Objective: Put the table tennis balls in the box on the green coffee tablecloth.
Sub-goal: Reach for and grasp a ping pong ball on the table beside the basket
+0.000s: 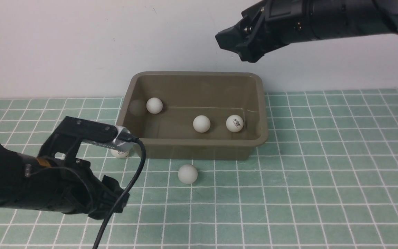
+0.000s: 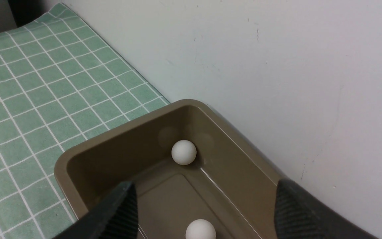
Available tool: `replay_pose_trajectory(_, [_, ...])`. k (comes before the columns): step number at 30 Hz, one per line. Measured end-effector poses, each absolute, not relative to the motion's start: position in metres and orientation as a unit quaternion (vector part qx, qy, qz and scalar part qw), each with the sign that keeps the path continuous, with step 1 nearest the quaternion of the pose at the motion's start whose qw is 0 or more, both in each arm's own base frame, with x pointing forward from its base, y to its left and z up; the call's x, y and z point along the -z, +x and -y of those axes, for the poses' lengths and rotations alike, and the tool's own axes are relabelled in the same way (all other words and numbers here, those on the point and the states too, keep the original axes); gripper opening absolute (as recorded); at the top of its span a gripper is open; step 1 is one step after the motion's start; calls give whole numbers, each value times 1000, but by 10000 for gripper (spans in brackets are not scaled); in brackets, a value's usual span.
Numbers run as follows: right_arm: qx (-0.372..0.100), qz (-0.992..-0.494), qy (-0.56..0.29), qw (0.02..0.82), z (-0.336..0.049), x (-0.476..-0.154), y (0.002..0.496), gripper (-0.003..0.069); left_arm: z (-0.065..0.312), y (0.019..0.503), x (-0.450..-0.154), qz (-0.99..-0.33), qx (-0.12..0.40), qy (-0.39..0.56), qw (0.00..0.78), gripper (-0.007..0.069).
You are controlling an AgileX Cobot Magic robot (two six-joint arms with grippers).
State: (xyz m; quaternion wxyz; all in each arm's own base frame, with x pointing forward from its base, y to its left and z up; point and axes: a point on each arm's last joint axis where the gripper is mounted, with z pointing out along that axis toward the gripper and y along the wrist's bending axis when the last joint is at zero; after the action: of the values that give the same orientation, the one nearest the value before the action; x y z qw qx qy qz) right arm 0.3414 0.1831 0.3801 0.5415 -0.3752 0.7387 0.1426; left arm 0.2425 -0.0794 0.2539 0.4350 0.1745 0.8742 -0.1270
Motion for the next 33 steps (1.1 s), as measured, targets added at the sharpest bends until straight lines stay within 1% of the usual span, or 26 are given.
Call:
replay_pose_trajectory(4, [-143,-739,-375,542,-183,-380,341,503,87,245,-260,-848,120,203,475,524])
replay_pose_trajectory(6, [-143,-739,-375,542,-183,-380,341,503,88,245,-261,-843,125,197,485,524])
replay_pose_trajectory(11, [-143,-739,-375,542,-183,-380,341,503,85,239,-246,-860,153,133,469,524])
replay_pose_trajectory(13, [-142,-739,-375,542,-183,-380,341,503,84,235,-239,-866,161,121,458,524])
replay_pose_trajectory(16, [-142,-738,-375,543,-183,-380,342,501,89,230,-235,-866,193,124,445,524])
replay_pose_trajectory(21, [-141,-738,-375,543,-183,-380,342,501,102,226,-243,-845,266,150,438,524])
replay_pose_trajectory(23, [-141,-738,-375,543,-183,-380,342,501,105,225,-245,-838,277,164,440,524])
replay_pose_trajectory(28, [-141,-738,-375,543,-183,-380,342,501,106,227,-244,-831,265,193,450,524])
replay_pose_trajectory(33, [-141,-738,-375,543,-183,-380,342,501,108,238,-230,-836,240,227,438,524])
